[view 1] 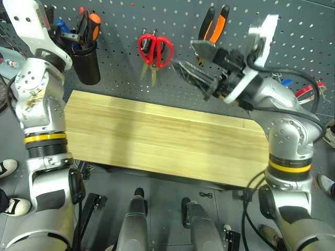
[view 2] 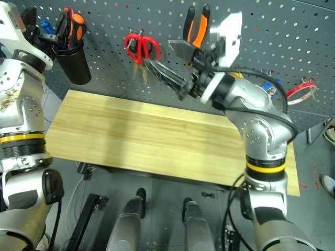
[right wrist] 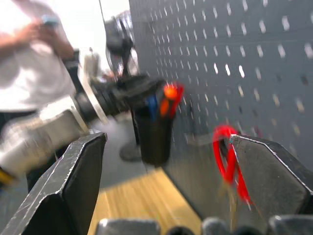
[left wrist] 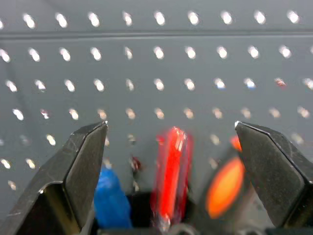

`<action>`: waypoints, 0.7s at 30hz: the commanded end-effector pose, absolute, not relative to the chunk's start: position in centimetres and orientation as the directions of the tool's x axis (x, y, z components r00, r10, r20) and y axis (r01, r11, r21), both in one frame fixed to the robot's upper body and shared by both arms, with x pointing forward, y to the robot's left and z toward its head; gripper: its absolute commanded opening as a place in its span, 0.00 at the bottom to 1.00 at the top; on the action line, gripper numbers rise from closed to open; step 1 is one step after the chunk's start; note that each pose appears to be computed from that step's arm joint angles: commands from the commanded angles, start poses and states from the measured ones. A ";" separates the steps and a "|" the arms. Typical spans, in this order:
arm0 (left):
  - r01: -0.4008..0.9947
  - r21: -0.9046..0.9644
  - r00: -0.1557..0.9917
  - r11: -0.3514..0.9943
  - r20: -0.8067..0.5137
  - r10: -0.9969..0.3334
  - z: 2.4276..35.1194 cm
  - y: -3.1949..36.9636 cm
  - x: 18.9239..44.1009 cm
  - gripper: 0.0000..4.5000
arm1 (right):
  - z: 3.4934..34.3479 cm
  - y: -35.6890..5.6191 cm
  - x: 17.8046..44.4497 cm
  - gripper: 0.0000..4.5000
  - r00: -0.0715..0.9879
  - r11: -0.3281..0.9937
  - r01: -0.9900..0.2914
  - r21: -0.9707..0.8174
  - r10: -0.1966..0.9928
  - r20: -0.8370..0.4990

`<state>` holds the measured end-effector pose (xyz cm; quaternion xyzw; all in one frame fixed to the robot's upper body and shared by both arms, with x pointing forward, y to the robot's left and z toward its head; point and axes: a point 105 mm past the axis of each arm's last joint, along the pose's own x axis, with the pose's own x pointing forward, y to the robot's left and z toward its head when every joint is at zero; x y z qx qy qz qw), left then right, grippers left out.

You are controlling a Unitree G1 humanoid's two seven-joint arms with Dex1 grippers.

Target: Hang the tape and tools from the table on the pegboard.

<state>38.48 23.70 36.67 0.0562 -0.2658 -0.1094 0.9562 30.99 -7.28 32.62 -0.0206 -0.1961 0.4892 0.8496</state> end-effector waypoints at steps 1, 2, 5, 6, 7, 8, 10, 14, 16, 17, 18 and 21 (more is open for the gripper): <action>0.401 0.170 0.826 0.900 0.357 -0.436 35.9 21.2 36.3 0.98 | 31.2 -8.2 29.6 1.00 0.440 0.502 -0.819 -0.278 0.860 0.258; 0.460 0.134 0.825 0.878 0.301 -0.478 34.8 20.7 35.9 0.98 | 30.3 -8.4 29.5 1.00 0.453 0.505 -0.818 -0.274 0.860 0.234; 0.577 0.137 0.795 0.805 0.132 -0.592 31.4 19.1 34.1 0.98 | 27.7 -9.3 29.2 1.00 0.499 0.524 -0.812 -0.258 0.852 0.161; 0.612 0.145 0.779 0.777 0.060 -0.624 29.7 18.7 33.6 0.98 | 26.7 -9.7 29.2 1.00 0.519 0.535 -0.804 -0.258 0.844 0.133; 0.639 0.153 0.763 0.754 0.000 -0.647 28.2 18.3 33.1 0.98 | 25.8 -10.1 29.2 1.00 0.544 0.550 -0.796 -0.254 0.833 0.102; 0.672 0.147 0.738 0.726 -0.062 -0.671 26.6 17.8 32.6 0.98 | 25.0 -10.5 29.1 1.00 0.564 0.564 -0.784 -0.259 0.822 0.080; 0.709 0.153 0.705 0.688 -0.148 -0.694 24.0 17.2 32.0 0.98 | 23.4 -11.4 29.2 1.00 0.603 0.590 -0.766 -0.255 0.797 0.033; 0.731 0.150 0.681 0.666 -0.220 -0.698 19.6 16.0 32.0 0.98 | 19.8 -14.1 30.0 1.00 0.724 0.698 -0.678 -0.232 0.688 -0.047; 0.752 0.158 0.657 0.640 -0.256 -0.709 17.3 15.3 32.0 0.98 | 17.7 -15.2 30.0 1.00 0.758 0.720 -0.647 -0.251 0.645 -0.100; 0.762 0.162 0.645 0.627 -0.273 -0.713 16.2 15.0 32.2 0.98 | 16.8 -15.6 29.9 1.00 0.770 0.728 -0.634 -0.259 0.626 -0.123; 0.771 0.161 0.634 0.617 -0.288 -0.718 15.2 14.8 32.3 0.98 | 16.1 -16.0 29.7 1.00 0.777 0.734 -0.626 -0.261 0.614 -0.138; 0.791 0.166 0.609 0.589 -0.312 -0.729 13.2 14.3 32.8 0.98 | 14.8 -16.9 29.6 1.00 0.802 0.758 -0.596 -0.265 0.576 -0.158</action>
